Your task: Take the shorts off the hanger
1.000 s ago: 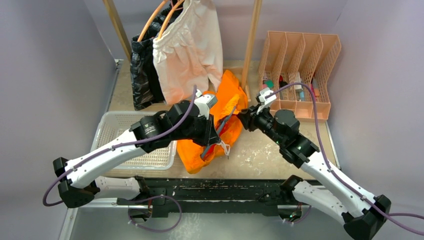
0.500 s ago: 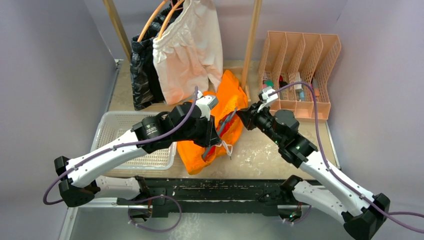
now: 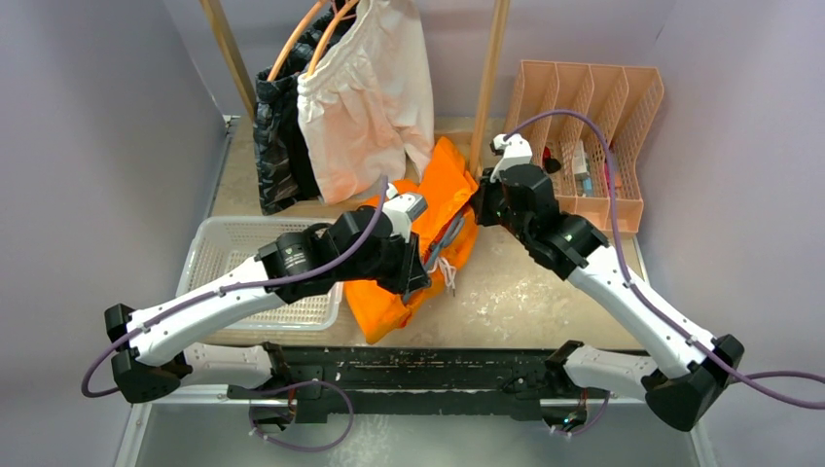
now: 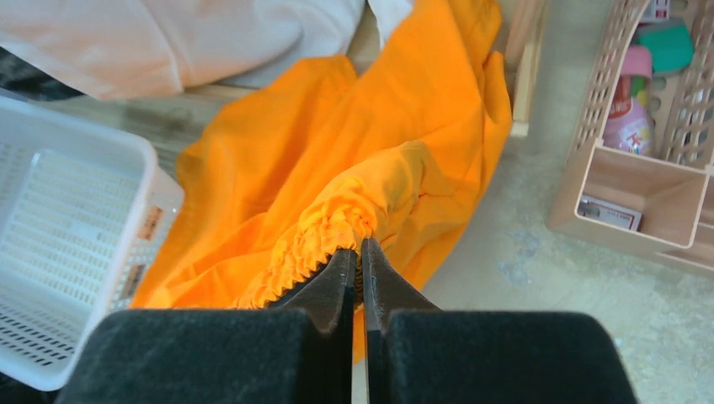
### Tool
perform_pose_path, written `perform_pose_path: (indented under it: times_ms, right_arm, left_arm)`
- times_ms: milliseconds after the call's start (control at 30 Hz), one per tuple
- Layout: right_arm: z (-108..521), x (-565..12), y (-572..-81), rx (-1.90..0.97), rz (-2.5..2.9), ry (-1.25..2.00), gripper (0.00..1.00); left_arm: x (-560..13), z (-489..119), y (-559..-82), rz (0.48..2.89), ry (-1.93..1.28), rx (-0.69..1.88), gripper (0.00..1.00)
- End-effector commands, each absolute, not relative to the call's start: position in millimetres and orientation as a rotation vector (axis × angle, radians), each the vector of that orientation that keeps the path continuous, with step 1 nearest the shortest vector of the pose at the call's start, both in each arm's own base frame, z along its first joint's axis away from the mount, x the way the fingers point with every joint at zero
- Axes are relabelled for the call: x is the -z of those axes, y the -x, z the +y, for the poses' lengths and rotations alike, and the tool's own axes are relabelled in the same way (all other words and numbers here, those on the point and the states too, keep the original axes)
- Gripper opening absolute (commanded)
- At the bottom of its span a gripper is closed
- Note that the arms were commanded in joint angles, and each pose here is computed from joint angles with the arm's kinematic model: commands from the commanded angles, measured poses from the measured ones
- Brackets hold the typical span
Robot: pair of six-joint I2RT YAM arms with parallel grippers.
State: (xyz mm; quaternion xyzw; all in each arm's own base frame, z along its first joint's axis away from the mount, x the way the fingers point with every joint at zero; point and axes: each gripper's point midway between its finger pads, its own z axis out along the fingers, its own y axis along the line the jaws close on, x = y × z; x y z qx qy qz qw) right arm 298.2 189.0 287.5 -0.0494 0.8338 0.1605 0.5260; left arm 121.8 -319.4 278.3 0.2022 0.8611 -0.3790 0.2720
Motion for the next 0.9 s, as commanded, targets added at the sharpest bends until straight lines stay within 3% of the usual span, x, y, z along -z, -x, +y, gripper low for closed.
perform_pose_path:
  times_ms: [0, 300, 867]
  right_arm:
    - [159, -286, -321, -0.256, 1.997, 0.006, 0.0]
    - [152, -268, -332, -0.374, 2.049, -0.011, 0.0]
    - [131, -214, -345, -0.339, 2.198, -0.071, 0.0]
  left_arm:
    - [-281, -309, -95, 2.343, -0.611, 1.081, 0.0]
    - [-285, -294, -91, 2.325, -0.57, 1.085, 0.0]
    - [-308, -292, -81, 2.238, -0.578, 1.204, 0.0]
